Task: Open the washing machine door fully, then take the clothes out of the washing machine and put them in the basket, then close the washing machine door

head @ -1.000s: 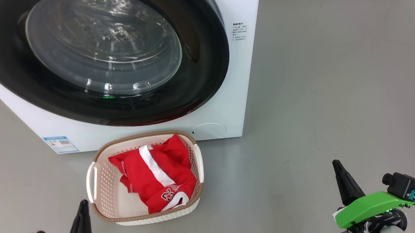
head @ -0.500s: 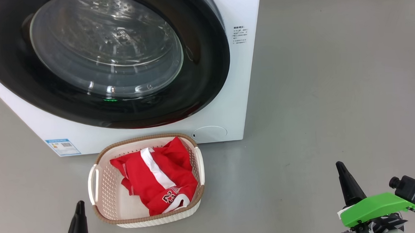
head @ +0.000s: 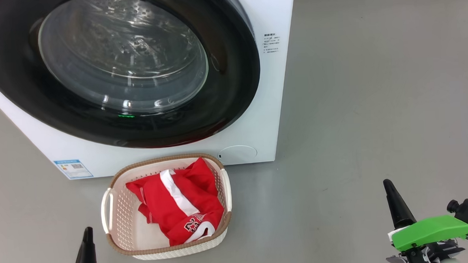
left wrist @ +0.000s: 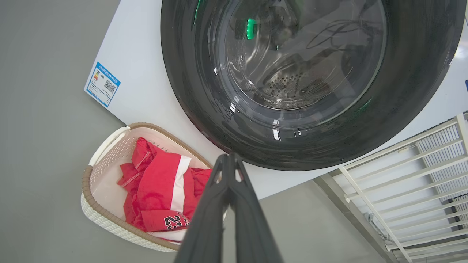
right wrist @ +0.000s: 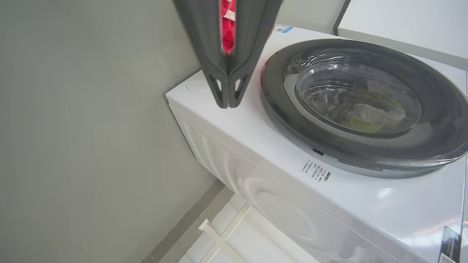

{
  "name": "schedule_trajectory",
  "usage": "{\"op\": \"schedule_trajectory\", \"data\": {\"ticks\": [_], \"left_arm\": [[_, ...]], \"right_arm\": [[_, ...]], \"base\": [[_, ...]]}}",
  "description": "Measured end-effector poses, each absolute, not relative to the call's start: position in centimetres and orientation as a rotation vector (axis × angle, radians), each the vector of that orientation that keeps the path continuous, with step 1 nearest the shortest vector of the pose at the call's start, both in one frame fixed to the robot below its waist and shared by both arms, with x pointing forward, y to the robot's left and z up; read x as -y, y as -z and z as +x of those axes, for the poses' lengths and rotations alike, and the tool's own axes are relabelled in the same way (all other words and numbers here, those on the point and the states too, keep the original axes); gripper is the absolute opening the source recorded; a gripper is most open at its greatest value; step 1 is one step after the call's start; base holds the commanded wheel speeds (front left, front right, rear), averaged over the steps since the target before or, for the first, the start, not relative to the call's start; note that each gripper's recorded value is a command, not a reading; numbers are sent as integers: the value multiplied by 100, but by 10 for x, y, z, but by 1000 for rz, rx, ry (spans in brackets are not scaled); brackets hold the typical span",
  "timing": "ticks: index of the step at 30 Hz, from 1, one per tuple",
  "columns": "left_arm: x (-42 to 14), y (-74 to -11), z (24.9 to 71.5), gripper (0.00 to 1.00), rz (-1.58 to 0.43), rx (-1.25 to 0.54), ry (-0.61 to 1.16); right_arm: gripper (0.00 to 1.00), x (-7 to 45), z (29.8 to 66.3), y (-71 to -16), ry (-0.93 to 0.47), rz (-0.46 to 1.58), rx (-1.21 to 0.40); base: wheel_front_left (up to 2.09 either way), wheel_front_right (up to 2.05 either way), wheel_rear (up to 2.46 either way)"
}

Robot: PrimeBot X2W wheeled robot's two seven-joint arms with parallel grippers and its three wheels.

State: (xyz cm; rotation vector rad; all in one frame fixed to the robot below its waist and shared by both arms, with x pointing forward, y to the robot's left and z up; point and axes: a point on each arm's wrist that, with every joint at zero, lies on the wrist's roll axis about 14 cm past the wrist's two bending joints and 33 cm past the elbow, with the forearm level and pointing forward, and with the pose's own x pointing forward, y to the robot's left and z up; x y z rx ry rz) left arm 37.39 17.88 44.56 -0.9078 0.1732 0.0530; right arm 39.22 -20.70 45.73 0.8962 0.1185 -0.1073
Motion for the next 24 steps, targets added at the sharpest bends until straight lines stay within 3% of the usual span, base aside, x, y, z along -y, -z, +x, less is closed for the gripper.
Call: {"op": "schedule_trajectory", "data": {"ticks": [24], "left_arm": [[-183,-457,376,0,-1164,-151,-71]], "right_arm": [[0,207,387,-466,115,1153,-97]], "base": [[0,0,0]]}}
